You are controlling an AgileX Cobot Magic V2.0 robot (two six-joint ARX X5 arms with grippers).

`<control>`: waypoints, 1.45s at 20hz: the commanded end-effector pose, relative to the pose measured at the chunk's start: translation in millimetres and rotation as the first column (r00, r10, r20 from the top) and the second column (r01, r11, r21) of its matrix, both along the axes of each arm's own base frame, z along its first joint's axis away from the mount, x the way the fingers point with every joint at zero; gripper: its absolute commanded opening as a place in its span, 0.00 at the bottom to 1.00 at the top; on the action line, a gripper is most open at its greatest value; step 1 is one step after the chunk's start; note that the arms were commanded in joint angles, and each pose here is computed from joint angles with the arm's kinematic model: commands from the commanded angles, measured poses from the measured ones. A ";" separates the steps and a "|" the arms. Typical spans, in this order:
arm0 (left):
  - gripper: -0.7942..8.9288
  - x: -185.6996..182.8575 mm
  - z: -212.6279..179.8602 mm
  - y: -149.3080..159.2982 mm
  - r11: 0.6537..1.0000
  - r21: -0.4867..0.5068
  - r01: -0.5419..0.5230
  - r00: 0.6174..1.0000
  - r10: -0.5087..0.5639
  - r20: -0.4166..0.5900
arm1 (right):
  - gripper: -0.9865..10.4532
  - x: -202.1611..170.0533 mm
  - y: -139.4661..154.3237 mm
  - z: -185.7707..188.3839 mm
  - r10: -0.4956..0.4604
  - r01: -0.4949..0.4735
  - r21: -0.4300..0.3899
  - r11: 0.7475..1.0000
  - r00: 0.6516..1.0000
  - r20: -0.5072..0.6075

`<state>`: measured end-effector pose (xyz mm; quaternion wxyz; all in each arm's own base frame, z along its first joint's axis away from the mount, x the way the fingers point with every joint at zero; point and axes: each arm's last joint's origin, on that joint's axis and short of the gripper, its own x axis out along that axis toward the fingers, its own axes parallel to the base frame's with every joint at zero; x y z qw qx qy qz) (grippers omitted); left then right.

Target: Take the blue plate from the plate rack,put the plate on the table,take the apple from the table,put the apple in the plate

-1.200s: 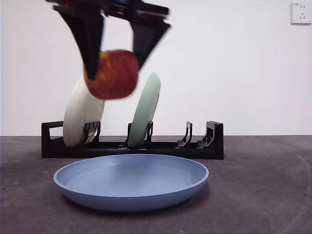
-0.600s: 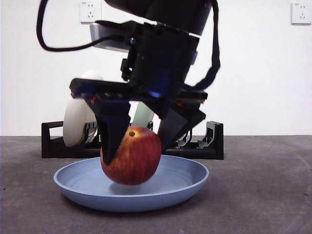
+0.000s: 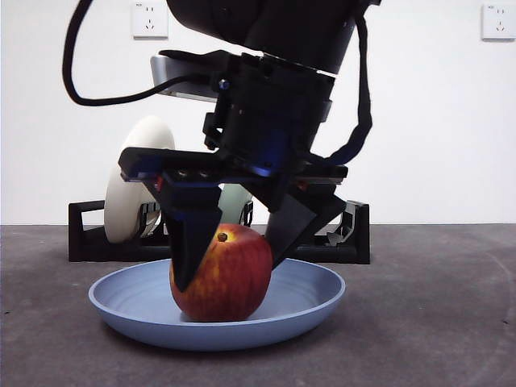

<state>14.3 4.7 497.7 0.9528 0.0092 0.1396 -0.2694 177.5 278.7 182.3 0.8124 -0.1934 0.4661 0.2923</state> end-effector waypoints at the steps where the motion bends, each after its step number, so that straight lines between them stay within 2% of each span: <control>1: 0.07 0.0 -0.2 0.0 1.000 -0.008 0.000 1.000 0.000 -0.004 | 0.62 -0.5 -1.4 -5.5 -0.014 0.014 -0.009 1.000 1.000 -0.014; 3: 0.07 -0.2 -0.3 -0.2 1.000 -0.009 0.009 1.000 -0.009 -0.006 | 0.67 -0.8 -1.5 -5.6 -0.019 0.019 -0.010 1.000 1.000 -0.017; 7: 0.07 -0.5 -0.3 -0.6 1.000 -0.012 0.025 1.000 -0.025 -0.011 | 0.66 -1.6 -1.8 3.2 -0.025 0.025 -0.008 1.000 0.999 -0.020; 11: 0.07 -0.5 -0.3 -0.6 1.000 -0.012 0.026 1.000 -0.026 -0.011 | 0.66 -16.0 -9.4 46.1 -0.004 0.003 0.052 0.999 1.000 0.015; 14: 0.08 -0.5 -0.3 -0.6 1.000 -0.011 0.025 1.000 -0.026 -0.011 | 0.65 -39.9 -31.6 95.6 0.016 -0.026 0.132 0.991 0.997 0.074; 15: 0.08 -0.5 -0.3 -0.6 1.000 -0.011 0.026 1.000 -0.026 -0.010 | 0.56 -49.3 -42.6 111.3 0.018 -0.034 0.161 0.986 0.995 0.096; 16: 0.08 -0.5 -0.3 -0.6 1.000 -0.007 0.027 1.000 -0.027 -0.008 | 0.40 -58.8 -54.8 125.5 0.022 -0.043 0.186 0.982 0.993 0.117; 17: 0.08 -0.5 -0.3 -0.6 1.000 -0.007 0.027 1.000 -0.027 -0.008 | 0.20 -67.6 -67.9 137.7 0.028 -0.056 0.211 0.976 0.991 0.132; 18: 0.08 -0.4 -0.3 -0.6 1.000 -0.007 0.026 1.000 -0.026 -0.008 | 0.07 -75.3 -81.6 148.1 0.027 -0.061 0.233 0.971 0.989 0.146; 22: 0.08 -0.3 -0.3 -0.7 1.000 -0.006 0.024 1.000 -0.024 -0.007 | 0.09 -95.0 -127.7 175.2 -0.036 -0.034 0.295 0.955 0.973 0.229; 24: 0.08 0.1 -0.3 -1.6 1.000 -0.004 0.024 1.000 -0.024 -0.009 | 0.09 -100.0 -142.8 183.8 -0.100 0.001 0.320 0.947 0.951 0.293; 26: 0.08 1.0 -0.2 -3.5 1.000 0.000 0.023 1.000 -0.023 -0.011 | 0.09 -103.0 -152.8 189.0 -0.152 0.032 0.336 0.941 0.929 0.337; 29: 0.08 2.3 -0.1 -6.1 1.000 0.007 0.024 1.000 -0.024 -0.014 | 0.09 -103.9 -156.9 191.0 -0.180 0.051 0.340 0.939 0.916 0.360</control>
